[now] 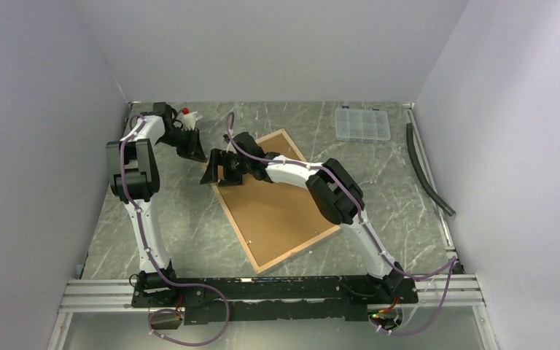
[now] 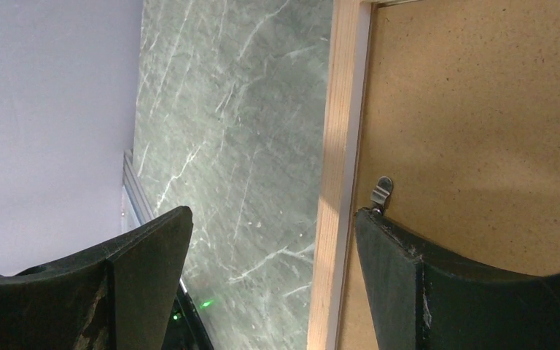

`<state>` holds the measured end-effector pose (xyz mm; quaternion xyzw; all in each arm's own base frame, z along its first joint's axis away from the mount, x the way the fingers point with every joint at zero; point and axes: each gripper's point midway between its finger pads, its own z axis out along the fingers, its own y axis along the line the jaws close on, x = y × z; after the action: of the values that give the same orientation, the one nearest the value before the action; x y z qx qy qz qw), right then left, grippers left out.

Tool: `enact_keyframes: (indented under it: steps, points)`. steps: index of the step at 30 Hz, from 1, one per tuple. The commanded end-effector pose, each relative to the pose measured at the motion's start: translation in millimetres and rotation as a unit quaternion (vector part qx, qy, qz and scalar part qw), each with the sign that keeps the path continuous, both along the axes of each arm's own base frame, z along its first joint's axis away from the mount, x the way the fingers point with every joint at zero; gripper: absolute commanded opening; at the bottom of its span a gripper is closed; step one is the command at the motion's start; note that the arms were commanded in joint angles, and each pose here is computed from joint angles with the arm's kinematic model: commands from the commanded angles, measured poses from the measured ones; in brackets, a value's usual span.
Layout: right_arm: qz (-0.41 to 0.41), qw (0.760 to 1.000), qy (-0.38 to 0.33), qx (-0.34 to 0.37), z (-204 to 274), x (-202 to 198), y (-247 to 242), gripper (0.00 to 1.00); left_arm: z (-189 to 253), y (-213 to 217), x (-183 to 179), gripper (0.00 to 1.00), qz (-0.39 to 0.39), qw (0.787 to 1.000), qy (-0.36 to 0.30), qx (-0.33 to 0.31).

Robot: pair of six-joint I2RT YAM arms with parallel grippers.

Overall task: Put the photo into the frame
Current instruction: Install the photo frame at the center of the board.

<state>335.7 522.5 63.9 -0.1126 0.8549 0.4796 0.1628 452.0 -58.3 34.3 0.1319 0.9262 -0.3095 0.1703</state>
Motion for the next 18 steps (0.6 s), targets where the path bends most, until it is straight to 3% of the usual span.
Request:
enact_keyframes:
  steps: [1,9,18]
  points:
    - [0.0,0.999,0.022,-0.039,-31,-7,-1,0.86,-17,-8,-23,0.16,-0.023,0.999,0.038,0.01]
    - [-0.002,0.999,0.008,-0.045,-30,1,0,0.86,-16,-9,-24,0.15,-0.027,0.999,0.038,0.01]
    - [-0.021,0.998,-0.052,0.003,53,14,-35,0.88,-15,-7,-25,0.14,-0.029,0.999,0.036,0.015]
